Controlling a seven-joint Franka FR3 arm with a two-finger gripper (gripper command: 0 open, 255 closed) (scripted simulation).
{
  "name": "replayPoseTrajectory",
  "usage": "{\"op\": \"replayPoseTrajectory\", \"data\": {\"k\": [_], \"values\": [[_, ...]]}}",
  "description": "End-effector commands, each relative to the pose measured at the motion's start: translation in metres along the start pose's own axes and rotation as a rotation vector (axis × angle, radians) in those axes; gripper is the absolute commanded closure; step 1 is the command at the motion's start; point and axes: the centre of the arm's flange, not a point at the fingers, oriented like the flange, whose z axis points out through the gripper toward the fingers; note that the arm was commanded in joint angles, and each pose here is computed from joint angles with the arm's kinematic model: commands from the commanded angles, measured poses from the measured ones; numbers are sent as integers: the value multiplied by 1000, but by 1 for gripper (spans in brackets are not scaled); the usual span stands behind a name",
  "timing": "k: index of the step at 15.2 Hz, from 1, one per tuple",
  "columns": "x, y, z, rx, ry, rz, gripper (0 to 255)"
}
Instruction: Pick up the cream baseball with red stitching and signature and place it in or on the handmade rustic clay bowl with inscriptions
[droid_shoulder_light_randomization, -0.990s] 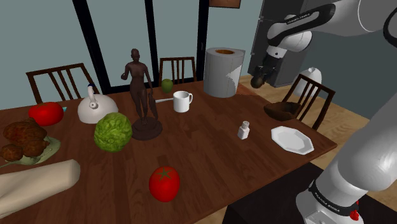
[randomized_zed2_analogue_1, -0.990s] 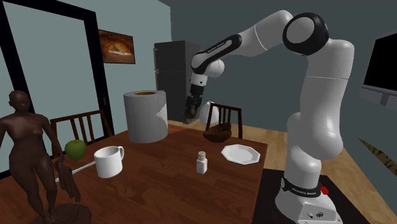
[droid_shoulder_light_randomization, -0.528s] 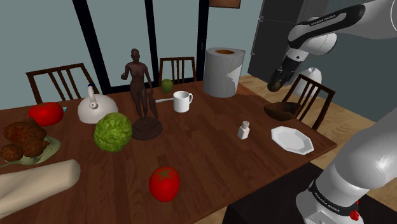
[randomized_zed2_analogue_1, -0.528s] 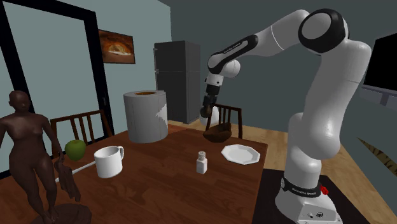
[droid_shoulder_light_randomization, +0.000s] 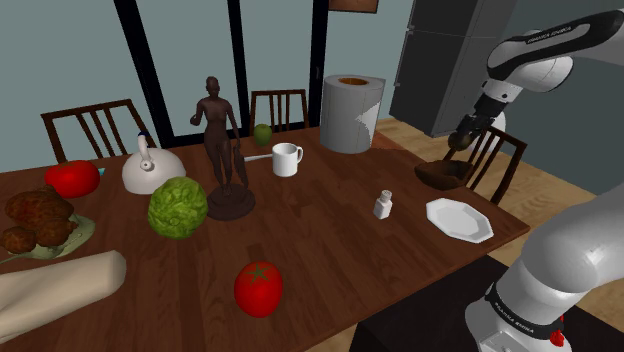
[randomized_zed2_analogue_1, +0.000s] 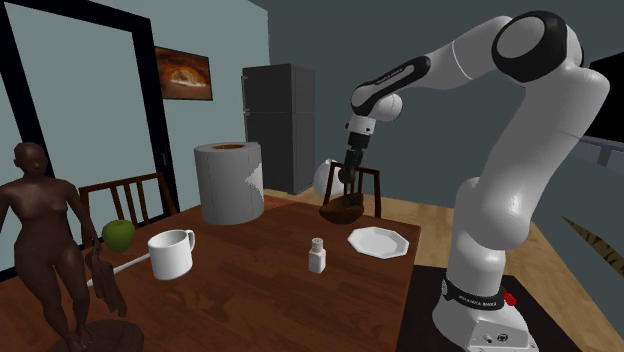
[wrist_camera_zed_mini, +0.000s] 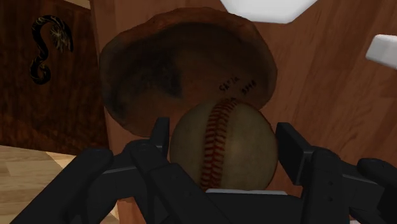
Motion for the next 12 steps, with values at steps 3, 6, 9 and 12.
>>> {"op": "replayPoseTrajectory", "data": {"k": [3,6,9,12], "values": [[-6,5,19,0,0,-1,255],[-8,8,34,0,0,-1,255],[-10,10,50,0,0,-1,255],[-13,13,66,0,0,-1,255]]}}
